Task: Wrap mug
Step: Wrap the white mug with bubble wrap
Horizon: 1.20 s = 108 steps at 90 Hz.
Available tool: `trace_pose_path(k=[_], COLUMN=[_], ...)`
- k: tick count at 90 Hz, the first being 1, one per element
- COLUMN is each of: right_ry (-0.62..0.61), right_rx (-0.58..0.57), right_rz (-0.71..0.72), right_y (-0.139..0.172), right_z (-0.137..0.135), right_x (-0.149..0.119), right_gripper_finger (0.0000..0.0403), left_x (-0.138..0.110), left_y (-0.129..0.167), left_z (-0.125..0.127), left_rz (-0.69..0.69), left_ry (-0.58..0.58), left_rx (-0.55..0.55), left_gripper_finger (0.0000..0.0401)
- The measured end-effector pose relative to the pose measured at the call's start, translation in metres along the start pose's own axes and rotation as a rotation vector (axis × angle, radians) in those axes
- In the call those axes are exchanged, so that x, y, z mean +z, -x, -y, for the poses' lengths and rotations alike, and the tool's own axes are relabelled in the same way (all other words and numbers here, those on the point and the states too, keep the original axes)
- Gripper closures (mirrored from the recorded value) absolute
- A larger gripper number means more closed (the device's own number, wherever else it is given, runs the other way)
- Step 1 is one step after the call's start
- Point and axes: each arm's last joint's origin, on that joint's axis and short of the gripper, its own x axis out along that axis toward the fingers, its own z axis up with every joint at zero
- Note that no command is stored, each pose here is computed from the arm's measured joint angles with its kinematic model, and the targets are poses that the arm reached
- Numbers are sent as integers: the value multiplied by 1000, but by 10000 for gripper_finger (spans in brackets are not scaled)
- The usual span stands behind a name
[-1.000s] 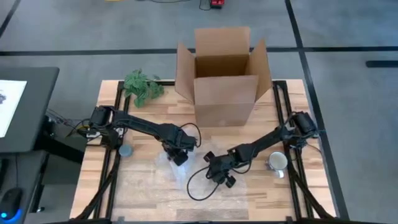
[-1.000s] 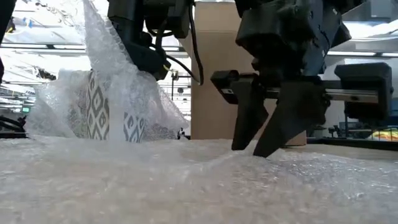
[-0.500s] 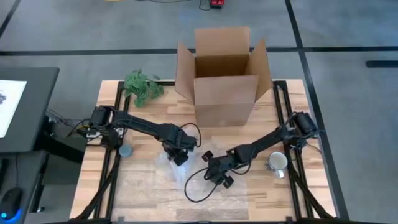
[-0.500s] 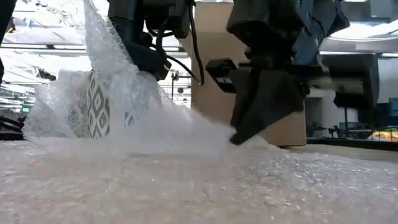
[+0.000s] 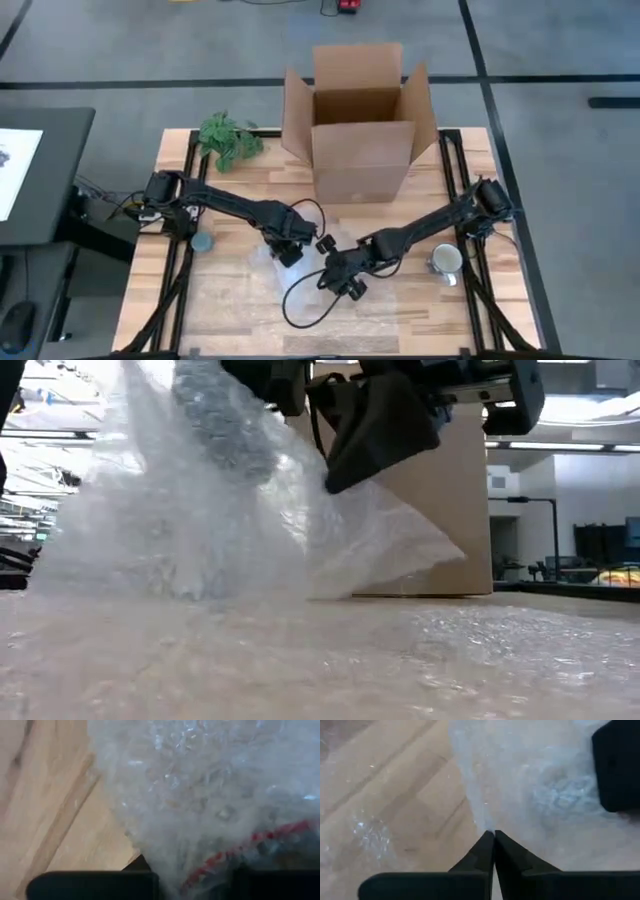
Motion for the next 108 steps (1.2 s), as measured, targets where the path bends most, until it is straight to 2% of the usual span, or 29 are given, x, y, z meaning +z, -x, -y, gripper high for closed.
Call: trace_pose_path(k=[11,29,40,64,85,108], right_ry=[11,-16,-16,-32,-57,-78], right_rx=[-2,3,4,11,17,23], right_rz=[-16,-13,-10,-25,-33,-50], right_y=[5,6,6,6,6,6], right_z=[-3,-7,-9,-10,-10,-11], right_x=[5,7,8,6,6,4], right_gripper_finger=[403,403,403,403,403,403], left_x=[1,-5,-7,-6,-3,-5], left_y=[16,42,43,37,36,62], left_z=[0,4,5,9,2,-10], left_rz=[13,84,103,138,114,129], left_ry=[-32,-84,-96,-112,-137,-165], left_rx=[6,-49,-26,-56,-28,-36], left_gripper_finger=[375,342,321,279,238,232])
